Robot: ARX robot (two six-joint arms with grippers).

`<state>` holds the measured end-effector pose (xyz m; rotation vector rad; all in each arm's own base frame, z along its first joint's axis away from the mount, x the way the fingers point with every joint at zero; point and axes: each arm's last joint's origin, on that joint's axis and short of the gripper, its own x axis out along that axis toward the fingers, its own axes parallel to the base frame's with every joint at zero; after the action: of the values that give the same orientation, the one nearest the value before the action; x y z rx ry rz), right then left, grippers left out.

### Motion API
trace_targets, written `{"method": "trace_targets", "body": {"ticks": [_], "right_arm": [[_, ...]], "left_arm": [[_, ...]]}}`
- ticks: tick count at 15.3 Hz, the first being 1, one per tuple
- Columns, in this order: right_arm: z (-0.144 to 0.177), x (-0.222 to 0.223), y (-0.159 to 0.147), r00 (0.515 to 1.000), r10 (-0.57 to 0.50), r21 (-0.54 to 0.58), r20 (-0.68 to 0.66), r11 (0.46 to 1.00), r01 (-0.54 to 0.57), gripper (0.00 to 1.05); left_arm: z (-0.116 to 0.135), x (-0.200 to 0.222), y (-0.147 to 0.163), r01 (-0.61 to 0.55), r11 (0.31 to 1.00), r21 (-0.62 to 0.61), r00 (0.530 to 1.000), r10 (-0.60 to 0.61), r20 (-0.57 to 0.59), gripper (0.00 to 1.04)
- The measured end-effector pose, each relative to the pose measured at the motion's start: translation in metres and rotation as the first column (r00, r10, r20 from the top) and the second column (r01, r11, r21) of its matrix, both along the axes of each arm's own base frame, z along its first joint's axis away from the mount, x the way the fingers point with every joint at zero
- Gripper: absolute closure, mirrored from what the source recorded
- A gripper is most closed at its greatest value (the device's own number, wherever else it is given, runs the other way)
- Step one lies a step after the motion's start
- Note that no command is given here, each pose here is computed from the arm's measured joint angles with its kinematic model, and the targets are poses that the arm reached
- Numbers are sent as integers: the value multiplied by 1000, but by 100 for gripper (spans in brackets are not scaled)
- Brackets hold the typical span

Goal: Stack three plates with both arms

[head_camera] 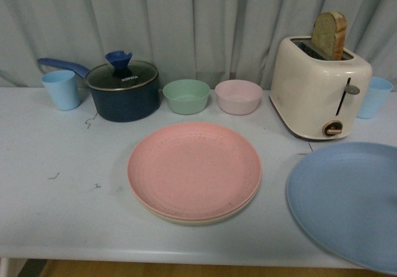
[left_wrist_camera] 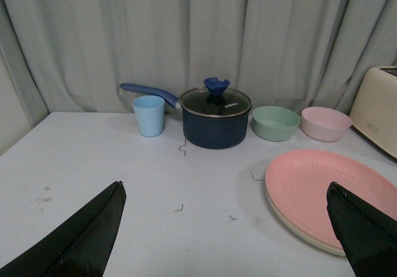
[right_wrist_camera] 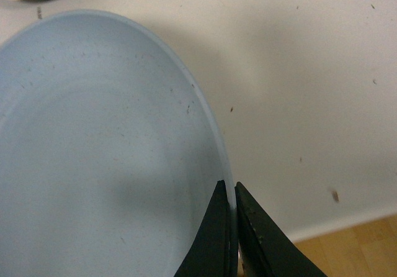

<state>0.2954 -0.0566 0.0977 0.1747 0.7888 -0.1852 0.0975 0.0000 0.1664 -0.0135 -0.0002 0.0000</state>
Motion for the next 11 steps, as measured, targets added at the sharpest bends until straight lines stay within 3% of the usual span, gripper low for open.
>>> {"method": "trace_targets", "body": {"ticks": [2,4,5,11], "right_arm": [[33,-22,14,998,54,25,40,998,-55,102],[80,-14,41,967,132,68,216,986,-150,102],[88,-4,57,953,158,90,259,978,-187,102],[48,45,156,966,179,222,189,950,-220,102]], "left_arm": [[0,0,0,0,1000,0,1000,0,0,7],[0,0,0,0,1000,0,1000,0,0,7],[0,0,0,0,1000,0,1000,0,0,7],[0,0,0,0,1000,0,1000,0,0,7]]}}
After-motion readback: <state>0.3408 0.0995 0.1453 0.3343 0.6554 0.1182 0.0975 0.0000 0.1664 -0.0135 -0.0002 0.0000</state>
